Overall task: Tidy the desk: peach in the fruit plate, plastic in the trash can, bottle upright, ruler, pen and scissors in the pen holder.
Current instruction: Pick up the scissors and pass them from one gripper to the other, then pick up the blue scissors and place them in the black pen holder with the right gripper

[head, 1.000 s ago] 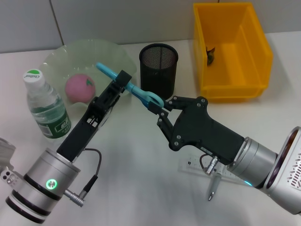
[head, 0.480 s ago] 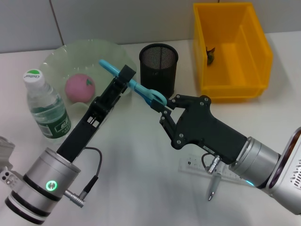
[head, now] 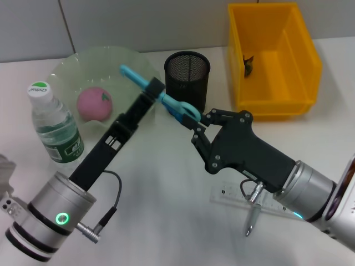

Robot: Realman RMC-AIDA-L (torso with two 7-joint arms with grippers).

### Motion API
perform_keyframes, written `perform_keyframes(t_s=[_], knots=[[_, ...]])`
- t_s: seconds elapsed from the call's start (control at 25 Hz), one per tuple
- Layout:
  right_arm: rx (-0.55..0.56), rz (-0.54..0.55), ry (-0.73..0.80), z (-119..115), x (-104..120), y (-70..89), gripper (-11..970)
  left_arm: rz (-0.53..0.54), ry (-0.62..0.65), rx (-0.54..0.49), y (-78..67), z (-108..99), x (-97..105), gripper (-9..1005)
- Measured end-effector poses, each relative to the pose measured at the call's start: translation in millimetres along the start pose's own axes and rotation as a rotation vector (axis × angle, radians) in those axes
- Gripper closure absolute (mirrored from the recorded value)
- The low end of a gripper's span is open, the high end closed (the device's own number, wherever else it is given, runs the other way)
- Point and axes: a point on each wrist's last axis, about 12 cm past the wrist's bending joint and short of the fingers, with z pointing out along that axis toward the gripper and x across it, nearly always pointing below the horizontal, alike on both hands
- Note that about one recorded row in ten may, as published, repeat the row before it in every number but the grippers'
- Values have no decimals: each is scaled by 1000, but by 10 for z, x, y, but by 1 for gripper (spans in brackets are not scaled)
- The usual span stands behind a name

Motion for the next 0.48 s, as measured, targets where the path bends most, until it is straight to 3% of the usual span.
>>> perform_keyframes(t_s=[0.24,0.48], knots=[[36,106,-57,-100,-70,-122,877,176,162,124,12,19,-185,158],[60,201,-58,-224,-86,-256,877,407,354,256,17,-224,-560,157]])
